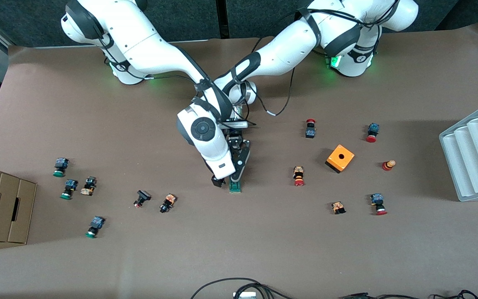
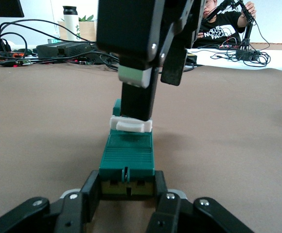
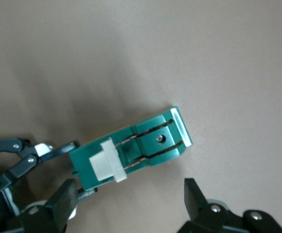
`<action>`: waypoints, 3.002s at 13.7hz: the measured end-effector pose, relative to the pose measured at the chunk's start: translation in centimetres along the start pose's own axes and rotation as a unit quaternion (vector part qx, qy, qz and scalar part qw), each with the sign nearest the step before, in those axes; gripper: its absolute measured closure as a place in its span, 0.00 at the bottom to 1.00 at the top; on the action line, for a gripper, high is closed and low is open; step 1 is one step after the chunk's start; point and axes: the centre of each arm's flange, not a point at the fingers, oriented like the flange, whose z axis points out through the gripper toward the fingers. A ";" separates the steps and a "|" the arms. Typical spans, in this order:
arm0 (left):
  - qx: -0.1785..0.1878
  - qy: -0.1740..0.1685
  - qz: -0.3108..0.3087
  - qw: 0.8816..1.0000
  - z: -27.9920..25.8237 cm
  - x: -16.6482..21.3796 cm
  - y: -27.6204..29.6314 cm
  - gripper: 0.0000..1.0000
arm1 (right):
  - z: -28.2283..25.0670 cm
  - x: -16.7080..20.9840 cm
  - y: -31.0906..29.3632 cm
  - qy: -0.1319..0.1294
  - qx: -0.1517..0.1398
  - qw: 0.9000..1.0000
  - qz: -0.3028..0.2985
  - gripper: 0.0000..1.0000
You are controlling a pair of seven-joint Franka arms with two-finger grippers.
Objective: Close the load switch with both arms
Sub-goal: 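Grasp the white lever with the right gripper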
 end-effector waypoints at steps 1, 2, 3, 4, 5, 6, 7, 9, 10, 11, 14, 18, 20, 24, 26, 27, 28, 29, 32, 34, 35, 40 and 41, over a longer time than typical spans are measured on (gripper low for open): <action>0.000 0.000 0.000 1.000 0.0 0.0 0.0 0.52 | 0.1 0.1 -0.2 -0.001 0.000 1.000 -0.001 0.02; 0.000 0.000 0.000 1.000 0.0 0.0 0.0 0.52 | 0.3 0.1 -0.3 -0.001 0.001 1.000 -0.002 0.02; 0.000 0.000 0.000 1.000 0.0 0.0 0.0 0.52 | 0.4 0.1 -0.3 0.000 0.000 1.000 -0.003 0.02; 0.000 0.000 0.000 1.000 0.0 0.0 0.0 0.52 | 0.5 0.1 -0.2 0.001 -0.002 1.000 -0.006 0.02; 0.000 0.000 0.000 1.000 0.0 0.0 0.0 0.52 | 0.8 0.0 -0.2 0.001 -0.002 1.000 -0.008 0.02; 0.000 0.000 0.000 1.000 0.0 0.0 0.0 0.52 | 1.0 0.0 -0.2 0.001 -0.002 1.000 -0.010 0.02; 0.000 0.000 0.000 1.000 0.0 0.0 0.0 0.52 | 1.2 -0.1 -0.2 0.002 -0.003 1.000 -0.010 0.02; 0.000 0.000 0.000 1.000 0.0 0.0 0.0 0.52 | 1.6 -0.1 -0.2 0.003 -0.005 1.000 -0.012 0.02; 0.000 0.000 0.000 1.000 0.0 0.0 0.0 0.52 | 1.6 -0.1 -0.2 0.004 -0.005 1.000 -0.013 0.02; 0.000 0.000 0.000 1.000 0.0 0.0 0.0 0.52 | 1.6 -0.1 -0.2 0.004 -0.006 1.000 -0.016 0.02; 0.000 0.000 0.000 1.000 0.0 0.0 0.0 0.52 | 1.6 0.0 -0.2 0.005 -0.006 1.000 -0.029 0.02; 0.000 0.000 0.000 1.000 0.0 0.0 0.0 0.52 | 1.6 0.1 -0.5 0.006 -0.007 0.999 -0.034 0.02; 0.000 0.000 0.000 1.000 0.0 0.0 0.0 0.52 | 1.6 0.4 -0.9 0.009 -0.008 0.999 -0.038 0.02; 0.000 0.000 0.000 1.000 0.0 0.0 0.0 0.52 | 1.7 1.0 -1.8 0.013 -0.010 0.999 -0.046 0.02; 0.000 0.000 0.000 1.000 0.0 0.0 0.0 0.52 | 1.9 1.1 -2.1 0.013 -0.010 0.999 -0.049 0.02; 0.000 0.000 0.000 1.000 0.0 0.0 0.0 0.52 | 2.0 1.0 -2.1 0.012 -0.010 0.998 -0.053 0.02; 0.000 0.000 0.000 1.000 0.0 0.0 0.0 0.52 | 2.2 1.0 -2.1 0.012 -0.011 0.998 -0.063 0.03; 0.000 0.000 0.000 1.000 0.0 0.0 0.0 0.52 | 2.3 0.9 -2.1 0.011 -0.011 0.997 -0.074 0.03; 0.000 0.000 0.000 1.000 0.0 0.0 0.0 0.52 | 2.3 0.9 -2.0 0.011 -0.012 0.996 -0.085 0.03; 0.000 0.000 0.000 1.000 0.0 0.0 0.0 0.52 | 2.3 0.9 -1.9 0.011 -0.012 0.996 -0.087 0.03; 0.000 0.000 0.000 1.000 0.0 0.0 0.0 0.52 | 2.3 0.9 -1.9 0.011 -0.013 0.996 -0.087 0.03; 0.000 0.000 0.000 1.000 0.0 0.0 0.0 0.52 | 2.2 1.0 -1.8 0.014 -0.015 0.995 -0.094 0.09; 0.000 0.000 0.000 1.000 0.0 0.0 0.0 0.52 | 2.0 1.1 -1.7 0.016 -0.017 0.995 -0.099 0.09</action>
